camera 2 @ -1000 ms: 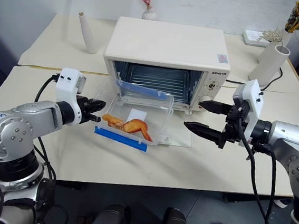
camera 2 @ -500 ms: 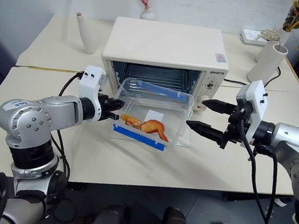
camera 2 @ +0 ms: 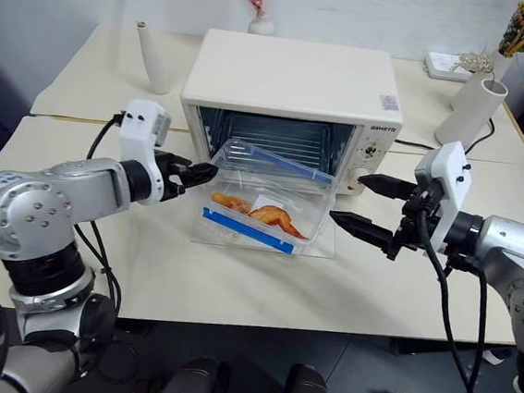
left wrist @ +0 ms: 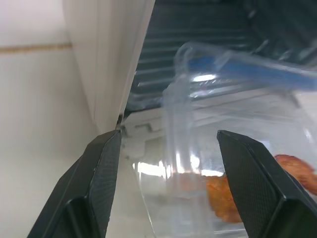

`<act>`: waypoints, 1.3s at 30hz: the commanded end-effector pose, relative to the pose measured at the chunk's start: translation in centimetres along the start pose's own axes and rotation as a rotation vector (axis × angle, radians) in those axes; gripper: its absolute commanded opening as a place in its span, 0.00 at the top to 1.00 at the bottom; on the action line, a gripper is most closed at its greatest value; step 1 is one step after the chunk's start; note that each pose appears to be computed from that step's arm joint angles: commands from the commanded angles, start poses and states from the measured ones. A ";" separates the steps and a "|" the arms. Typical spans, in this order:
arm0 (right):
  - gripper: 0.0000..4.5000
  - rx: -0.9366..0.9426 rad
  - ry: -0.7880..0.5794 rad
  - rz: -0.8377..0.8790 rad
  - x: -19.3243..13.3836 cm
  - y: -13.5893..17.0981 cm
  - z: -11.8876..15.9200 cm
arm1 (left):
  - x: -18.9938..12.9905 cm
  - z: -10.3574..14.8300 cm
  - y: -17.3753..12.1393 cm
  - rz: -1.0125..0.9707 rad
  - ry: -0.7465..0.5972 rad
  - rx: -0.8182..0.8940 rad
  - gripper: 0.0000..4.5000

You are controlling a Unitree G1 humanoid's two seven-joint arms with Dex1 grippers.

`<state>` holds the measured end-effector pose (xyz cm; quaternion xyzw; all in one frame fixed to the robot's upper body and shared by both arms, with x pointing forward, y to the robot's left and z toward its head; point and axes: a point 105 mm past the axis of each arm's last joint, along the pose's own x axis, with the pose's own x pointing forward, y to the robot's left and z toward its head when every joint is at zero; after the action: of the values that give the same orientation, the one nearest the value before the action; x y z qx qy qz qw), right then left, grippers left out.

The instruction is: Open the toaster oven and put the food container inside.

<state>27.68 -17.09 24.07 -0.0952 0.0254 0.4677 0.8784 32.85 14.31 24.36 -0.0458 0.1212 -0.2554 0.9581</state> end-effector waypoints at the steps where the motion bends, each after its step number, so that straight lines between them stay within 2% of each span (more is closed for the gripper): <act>1: 0.00 -0.038 -0.027 0.022 -0.7 0.6 1.5 | -2.5 3.7 -1.0 -0.165 -0.186 0.059 0.28; 3: 0.09 -0.032 -0.027 0.047 -0.7 1.1 1.5 | -4.1 4.4 -1.7 -0.299 -0.248 0.116 0.27; 5: 0.19 -0.006 -0.021 0.094 -0.5 2.1 1.1 | -5.8 4.0 -1.6 -0.444 -0.250 0.091 0.35; 7: 0.35 0.013 -0.014 0.130 -0.4 3.0 0.9 | -6.9 3.2 -1.9 -0.563 -0.216 0.084 0.46; 11: 0.67 0.058 -0.007 0.183 0.1 4.9 0.1 | -9.1 -1.4 -3.8 -0.806 0.039 0.202 0.75; 14: 0.92 0.096 0.025 0.232 0.6 6.7 -1.1 | -9.9 -3.7 -3.7 -0.885 0.177 0.246 0.97; 15: 0.98 0.105 0.038 0.243 0.7 7.1 -1.5 | -9.8 -4.2 -3.4 -0.889 0.208 0.263 1.00; 19: 0.99 0.154 0.075 0.185 1.9 7.1 -3.9 | -7.8 -6.4 -1.5 -0.825 0.291 0.424 1.00; 22: 0.99 0.170 0.071 0.165 2.8 7.0 -5.1 | -6.1 -6.3 -0.9 -0.815 0.261 0.439 1.00; 30: 0.99 0.111 0.022 0.102 4.6 4.1 -4.4 | -2.0 -5.1 -1.3 -0.811 0.182 0.468 1.00; 35: 0.99 0.044 0.006 0.059 5.3 1.4 -3.5 | -0.7 -4.6 -2.0 -0.821 0.145 0.470 1.00; 39: 0.99 0.034 -0.022 0.027 6.5 -0.3 -3.0 | 1.4 -5.3 -0.8 -0.710 0.144 0.538 1.00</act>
<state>31.35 -12.67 19.60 -0.0691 0.0442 0.4814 0.8727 31.45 12.66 18.97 0.1514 0.1062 -0.6140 0.7673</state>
